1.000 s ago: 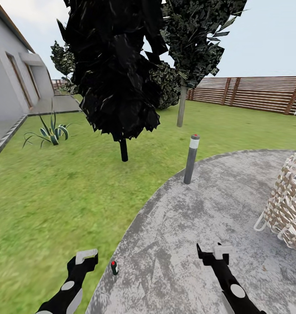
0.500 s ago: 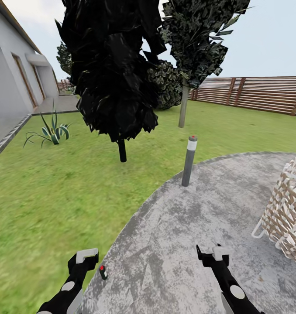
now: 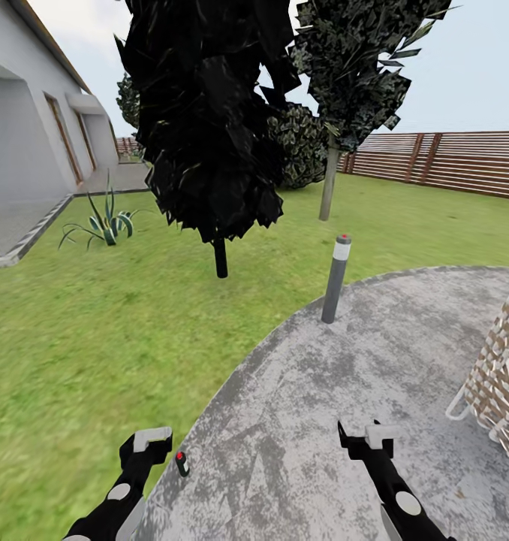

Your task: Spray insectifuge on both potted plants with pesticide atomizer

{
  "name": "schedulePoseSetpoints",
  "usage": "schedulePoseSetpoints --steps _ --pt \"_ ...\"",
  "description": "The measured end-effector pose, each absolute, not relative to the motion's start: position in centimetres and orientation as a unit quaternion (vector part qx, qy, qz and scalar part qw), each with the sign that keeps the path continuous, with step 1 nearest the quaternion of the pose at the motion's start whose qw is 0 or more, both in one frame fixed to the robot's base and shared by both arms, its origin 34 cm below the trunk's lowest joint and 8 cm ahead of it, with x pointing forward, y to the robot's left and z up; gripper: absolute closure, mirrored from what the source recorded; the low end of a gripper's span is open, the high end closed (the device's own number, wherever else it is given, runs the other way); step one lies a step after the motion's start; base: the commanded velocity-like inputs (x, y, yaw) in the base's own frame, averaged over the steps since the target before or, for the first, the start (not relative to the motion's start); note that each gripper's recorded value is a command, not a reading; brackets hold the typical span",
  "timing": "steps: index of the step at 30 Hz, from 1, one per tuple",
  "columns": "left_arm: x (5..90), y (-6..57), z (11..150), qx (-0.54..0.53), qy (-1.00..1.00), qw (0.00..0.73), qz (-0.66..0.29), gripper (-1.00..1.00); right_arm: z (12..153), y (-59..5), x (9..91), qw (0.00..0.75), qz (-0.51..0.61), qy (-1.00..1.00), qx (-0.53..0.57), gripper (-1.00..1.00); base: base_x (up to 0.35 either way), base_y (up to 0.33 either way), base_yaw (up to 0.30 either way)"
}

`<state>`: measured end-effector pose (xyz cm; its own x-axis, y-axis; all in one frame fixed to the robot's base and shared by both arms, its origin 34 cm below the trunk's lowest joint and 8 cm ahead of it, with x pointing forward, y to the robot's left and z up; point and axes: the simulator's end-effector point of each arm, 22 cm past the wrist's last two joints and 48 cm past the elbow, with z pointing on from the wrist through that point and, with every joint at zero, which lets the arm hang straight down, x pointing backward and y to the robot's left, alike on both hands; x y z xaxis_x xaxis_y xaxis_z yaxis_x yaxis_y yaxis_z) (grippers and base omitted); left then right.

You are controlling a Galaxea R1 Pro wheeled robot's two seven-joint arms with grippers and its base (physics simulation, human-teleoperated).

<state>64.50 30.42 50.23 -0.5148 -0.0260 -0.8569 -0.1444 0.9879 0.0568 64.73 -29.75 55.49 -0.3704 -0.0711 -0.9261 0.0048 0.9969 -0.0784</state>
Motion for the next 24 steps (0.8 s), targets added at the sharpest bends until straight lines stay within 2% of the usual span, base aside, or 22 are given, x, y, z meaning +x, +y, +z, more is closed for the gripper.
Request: schedulePoseSetpoints --steps 24 --pt "63.6 29.4 45.1 -0.021 0.870 0.488 0.057 -1.00 50.5 -30.0 63.8 0.560 -0.037 0.828 -0.021 -1.00 0.000 0.000 0.000"
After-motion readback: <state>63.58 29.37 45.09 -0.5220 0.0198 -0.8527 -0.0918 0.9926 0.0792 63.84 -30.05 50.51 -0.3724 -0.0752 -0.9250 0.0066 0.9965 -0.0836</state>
